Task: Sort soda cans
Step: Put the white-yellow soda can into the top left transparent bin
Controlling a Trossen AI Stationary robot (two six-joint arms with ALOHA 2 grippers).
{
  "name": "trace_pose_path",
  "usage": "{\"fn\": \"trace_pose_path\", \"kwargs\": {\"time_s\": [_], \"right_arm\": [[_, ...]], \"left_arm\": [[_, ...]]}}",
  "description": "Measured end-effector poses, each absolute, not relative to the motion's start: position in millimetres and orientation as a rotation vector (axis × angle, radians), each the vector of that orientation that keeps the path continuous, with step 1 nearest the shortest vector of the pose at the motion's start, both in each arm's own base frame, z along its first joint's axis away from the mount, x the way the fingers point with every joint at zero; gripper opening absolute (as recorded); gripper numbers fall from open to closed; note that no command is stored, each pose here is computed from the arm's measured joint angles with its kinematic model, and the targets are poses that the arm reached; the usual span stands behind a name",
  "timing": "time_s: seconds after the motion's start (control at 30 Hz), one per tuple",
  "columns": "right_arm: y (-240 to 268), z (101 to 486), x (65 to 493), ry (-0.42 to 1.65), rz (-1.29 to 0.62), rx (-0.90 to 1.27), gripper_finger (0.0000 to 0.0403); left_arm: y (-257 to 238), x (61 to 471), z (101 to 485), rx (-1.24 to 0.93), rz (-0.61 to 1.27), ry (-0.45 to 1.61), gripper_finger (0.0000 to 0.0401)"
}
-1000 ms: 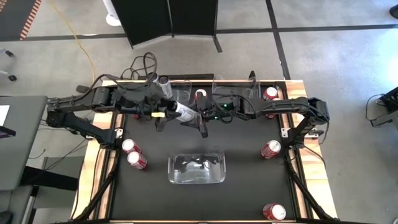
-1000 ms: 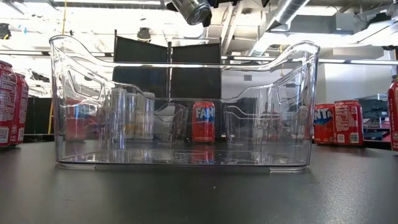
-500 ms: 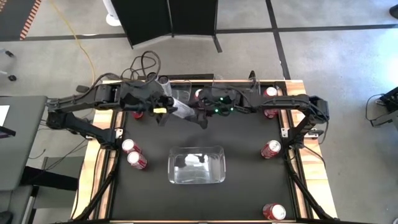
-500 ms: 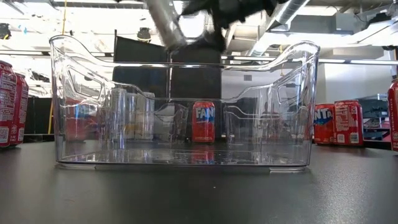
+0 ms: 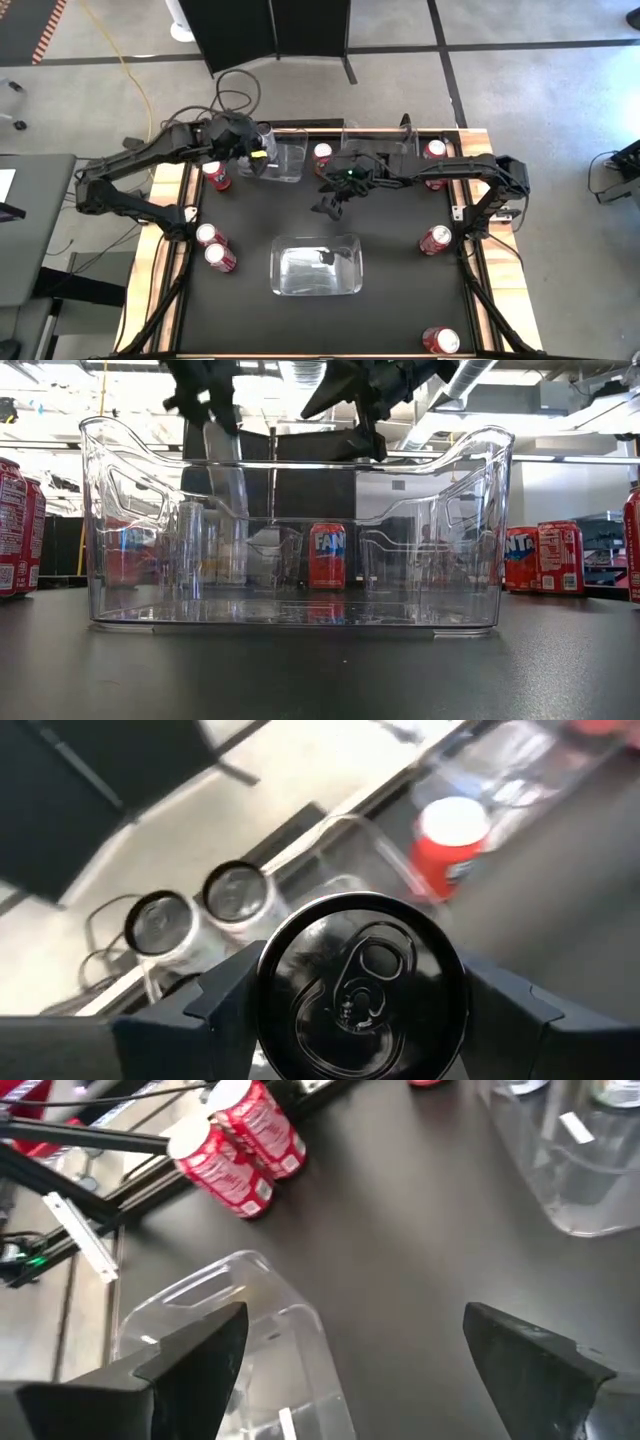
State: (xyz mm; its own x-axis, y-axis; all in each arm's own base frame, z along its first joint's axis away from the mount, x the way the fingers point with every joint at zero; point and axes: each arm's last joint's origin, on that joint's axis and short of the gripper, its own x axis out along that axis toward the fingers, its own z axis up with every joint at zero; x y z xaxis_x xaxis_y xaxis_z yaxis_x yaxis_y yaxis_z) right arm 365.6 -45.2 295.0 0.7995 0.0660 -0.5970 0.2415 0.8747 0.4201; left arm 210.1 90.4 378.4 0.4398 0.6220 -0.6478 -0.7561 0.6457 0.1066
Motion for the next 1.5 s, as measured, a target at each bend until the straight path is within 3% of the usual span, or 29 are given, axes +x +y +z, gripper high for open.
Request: {"fn": "trace_pose_path", "kwargs": {"time_s": [0.33,0.6,1.0,1.23,1.5], "right_arm": [[-44,295,366,0.639,-0.137,0.490,0.0386],[-45,295,366,0.639,-0.139,0.489,0.0385],[-53,295,365,0.634,-0.158,0.495,0.0385],[-52,294,365,0.638,-0.156,0.495,0.0385],[-52,294,365,0.638,-0.155,0.496,0.0385]], "left_arm": [[124,210,302,-0.275,0.906,0.768,0.0250],[133,205,273,-0.251,0.917,0.829,0.0251],[150,212,258,-0.275,0.894,0.875,0.0251],[158,207,260,-0.300,0.917,0.890,0.0315],[164,205,268,-0.305,0.941,0.869,0.0325]]}}
